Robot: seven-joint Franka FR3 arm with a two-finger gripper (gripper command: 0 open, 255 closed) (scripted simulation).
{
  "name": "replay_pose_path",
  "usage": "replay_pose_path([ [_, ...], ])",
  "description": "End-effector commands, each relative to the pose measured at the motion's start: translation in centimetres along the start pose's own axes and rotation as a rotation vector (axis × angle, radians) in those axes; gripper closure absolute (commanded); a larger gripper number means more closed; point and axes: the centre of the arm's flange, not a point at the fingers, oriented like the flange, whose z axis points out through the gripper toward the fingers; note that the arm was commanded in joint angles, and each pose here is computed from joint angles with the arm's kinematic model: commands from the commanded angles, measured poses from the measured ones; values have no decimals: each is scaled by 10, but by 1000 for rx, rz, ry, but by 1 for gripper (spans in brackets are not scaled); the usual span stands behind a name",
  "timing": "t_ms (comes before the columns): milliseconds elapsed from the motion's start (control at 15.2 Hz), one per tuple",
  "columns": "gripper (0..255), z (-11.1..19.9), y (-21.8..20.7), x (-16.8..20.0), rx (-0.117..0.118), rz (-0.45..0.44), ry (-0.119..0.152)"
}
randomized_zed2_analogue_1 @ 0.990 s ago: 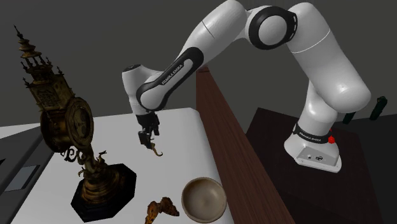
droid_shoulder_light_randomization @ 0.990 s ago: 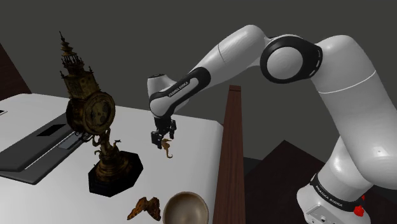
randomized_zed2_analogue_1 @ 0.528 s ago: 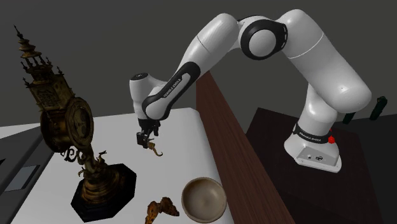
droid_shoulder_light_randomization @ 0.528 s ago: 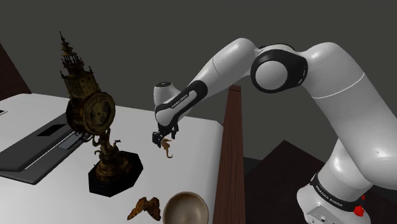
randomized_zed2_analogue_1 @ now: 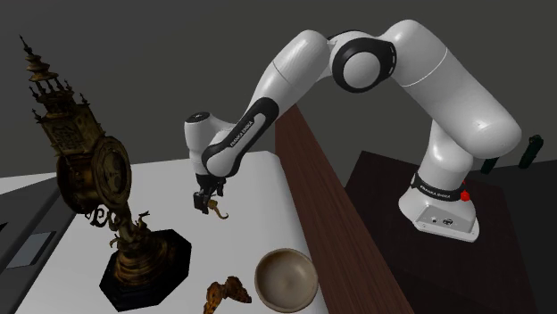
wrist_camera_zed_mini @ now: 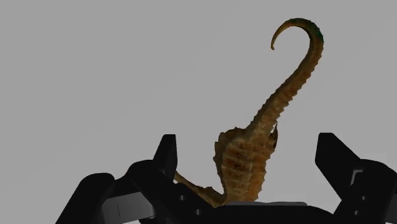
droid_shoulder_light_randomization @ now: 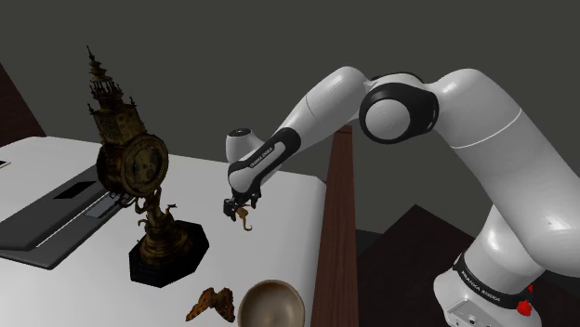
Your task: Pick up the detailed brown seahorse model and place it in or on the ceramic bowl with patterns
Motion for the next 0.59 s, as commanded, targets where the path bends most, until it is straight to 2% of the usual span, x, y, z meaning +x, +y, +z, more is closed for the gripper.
replay_pose_path([
  [0, 0, 0, 0, 0, 0, 0, 0],
  [198, 0, 0, 0, 0, 0, 0, 0],
  [264, 255, 0, 0, 0, 0, 0, 0],
  [528, 255, 0, 0, 0, 0, 0, 0],
])
